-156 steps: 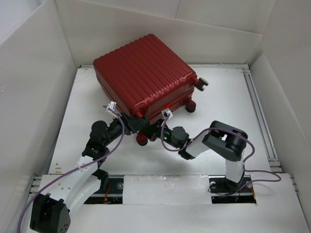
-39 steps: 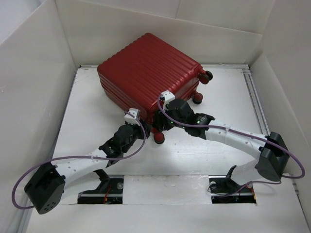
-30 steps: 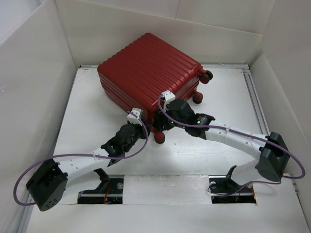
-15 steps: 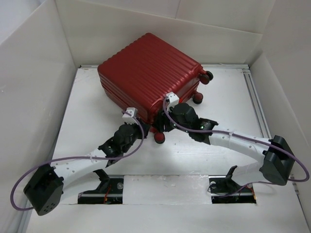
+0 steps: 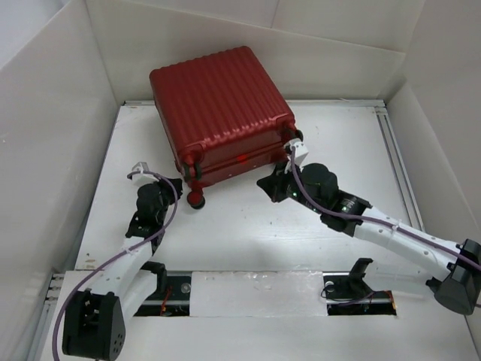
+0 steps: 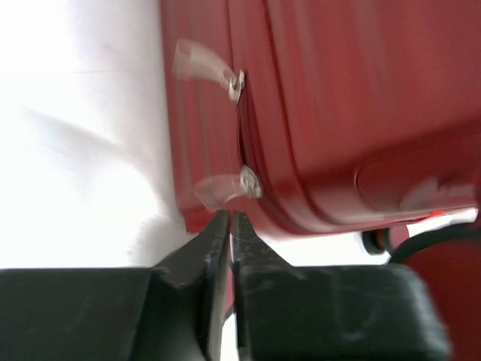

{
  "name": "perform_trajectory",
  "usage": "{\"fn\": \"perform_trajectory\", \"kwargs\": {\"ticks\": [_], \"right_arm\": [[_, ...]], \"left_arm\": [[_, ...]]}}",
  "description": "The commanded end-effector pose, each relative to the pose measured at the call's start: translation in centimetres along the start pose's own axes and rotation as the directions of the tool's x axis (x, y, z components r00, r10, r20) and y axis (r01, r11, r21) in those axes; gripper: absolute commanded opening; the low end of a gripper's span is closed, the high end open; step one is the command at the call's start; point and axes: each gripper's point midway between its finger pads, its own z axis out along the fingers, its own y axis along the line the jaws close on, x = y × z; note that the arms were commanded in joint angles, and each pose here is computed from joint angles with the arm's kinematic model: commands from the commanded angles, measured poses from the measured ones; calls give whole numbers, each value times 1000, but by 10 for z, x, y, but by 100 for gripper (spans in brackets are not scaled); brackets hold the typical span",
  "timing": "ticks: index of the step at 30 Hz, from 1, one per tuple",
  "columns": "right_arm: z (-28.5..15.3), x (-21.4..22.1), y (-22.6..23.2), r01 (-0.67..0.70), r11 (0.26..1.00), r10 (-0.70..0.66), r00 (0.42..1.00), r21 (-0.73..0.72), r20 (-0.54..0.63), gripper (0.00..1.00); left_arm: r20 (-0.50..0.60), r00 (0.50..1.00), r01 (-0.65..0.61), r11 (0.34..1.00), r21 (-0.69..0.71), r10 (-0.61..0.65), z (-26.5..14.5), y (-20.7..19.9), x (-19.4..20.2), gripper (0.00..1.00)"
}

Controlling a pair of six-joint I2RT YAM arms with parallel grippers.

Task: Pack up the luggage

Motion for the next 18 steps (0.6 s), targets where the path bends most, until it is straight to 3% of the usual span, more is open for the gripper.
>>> {"fn": "perform_trajectory", "kwargs": {"ticks": [1, 3, 5, 6, 10, 18], "right_arm": [[3, 24, -4, 20, 1000, -19, 997, 18, -70, 0], [11, 23, 11, 38, 999, -40, 995, -21, -86, 19], [16, 14, 36, 51, 995, -57, 995, -82, -76, 49], [26, 21, 40, 65, 994, -74, 992, -85, -102, 71], [55, 11, 67, 94, 990, -103, 991, -103, -88, 100], [123, 8, 97, 87, 989, -100, 989, -119, -107, 100]], "left_arm": [[82, 997, 7, 1000, 6, -8, -2, -4, -14, 0], [69, 998, 3, 999, 37, -5, -6, -10, -9, 0], [36, 999, 1, 997, 80, -4, -12, -14, 1, 0], [15, 1000, 1, 996, 93, -2, -14, -13, 7, 0], [-36, 999, 13, 979, 205, -6, -25, -30, 17, 0], [36, 999, -45, 995, 94, 41, -27, -11, 2, 0]]}}
